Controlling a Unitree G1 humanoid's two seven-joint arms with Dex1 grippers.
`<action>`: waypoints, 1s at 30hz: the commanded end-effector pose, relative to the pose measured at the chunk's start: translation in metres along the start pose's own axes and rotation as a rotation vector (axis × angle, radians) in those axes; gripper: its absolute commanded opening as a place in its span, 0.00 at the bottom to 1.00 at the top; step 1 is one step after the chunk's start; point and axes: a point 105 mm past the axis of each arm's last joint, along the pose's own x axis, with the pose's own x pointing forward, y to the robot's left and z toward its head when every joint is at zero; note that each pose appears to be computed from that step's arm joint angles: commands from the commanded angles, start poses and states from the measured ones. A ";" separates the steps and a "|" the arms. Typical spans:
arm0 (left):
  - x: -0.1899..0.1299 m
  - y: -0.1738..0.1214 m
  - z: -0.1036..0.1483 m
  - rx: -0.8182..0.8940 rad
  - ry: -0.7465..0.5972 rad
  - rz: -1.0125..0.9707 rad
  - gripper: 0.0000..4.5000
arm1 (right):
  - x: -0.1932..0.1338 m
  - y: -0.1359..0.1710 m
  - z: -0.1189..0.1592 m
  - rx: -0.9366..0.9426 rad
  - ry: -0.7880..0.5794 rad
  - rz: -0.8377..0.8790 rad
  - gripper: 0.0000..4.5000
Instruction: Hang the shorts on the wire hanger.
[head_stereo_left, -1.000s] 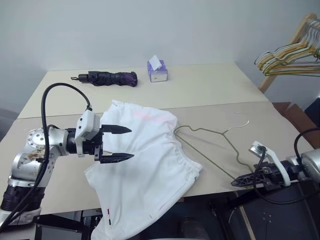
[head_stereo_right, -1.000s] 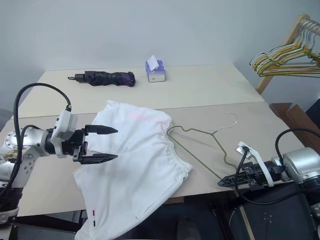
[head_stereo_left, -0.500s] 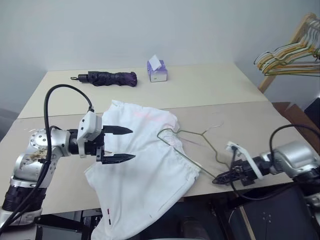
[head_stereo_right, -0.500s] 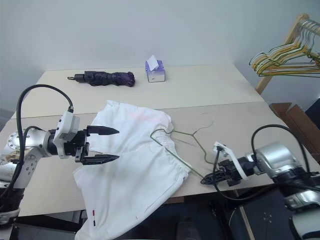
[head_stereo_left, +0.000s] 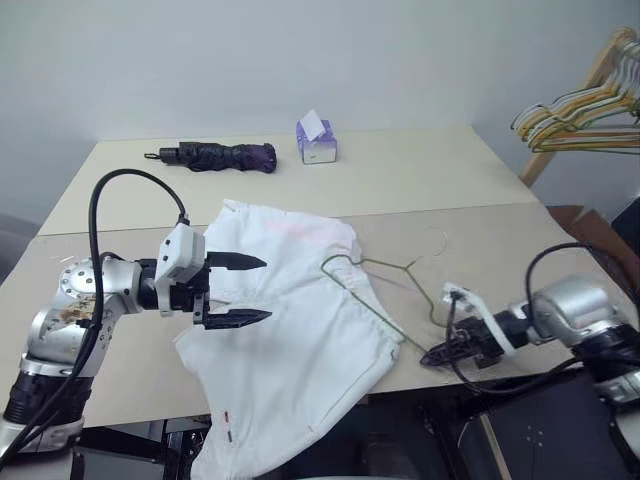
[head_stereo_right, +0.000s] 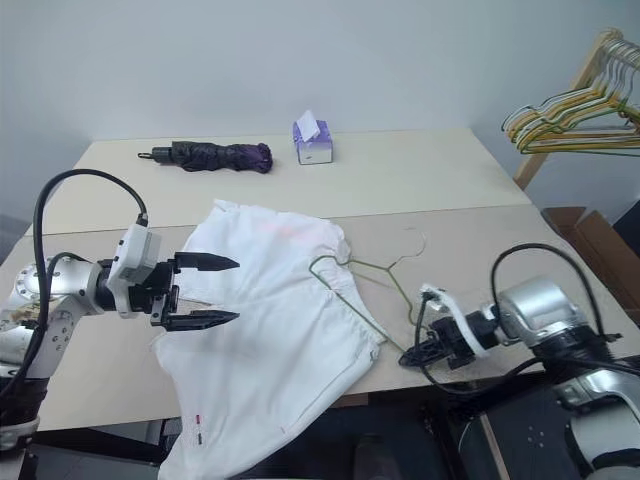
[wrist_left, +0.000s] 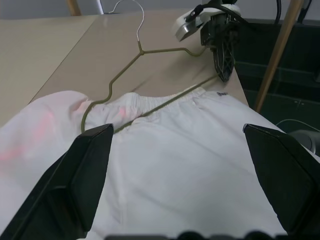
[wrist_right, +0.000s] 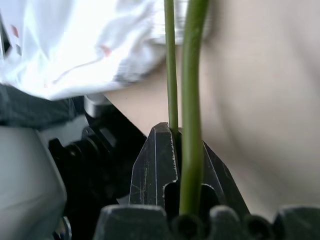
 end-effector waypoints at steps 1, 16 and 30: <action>-0.002 0.002 0.009 0.037 -0.002 -0.006 1.00 | -0.028 0.022 0.005 -0.054 -0.086 0.049 0.00; -0.007 0.007 0.012 0.046 0.010 -0.027 1.00 | -0.051 -0.032 -0.021 0.134 -0.185 -0.126 0.00; -0.008 0.003 0.013 0.052 0.021 -0.043 1.00 | -0.029 0.001 -0.048 0.025 0.064 0.084 0.00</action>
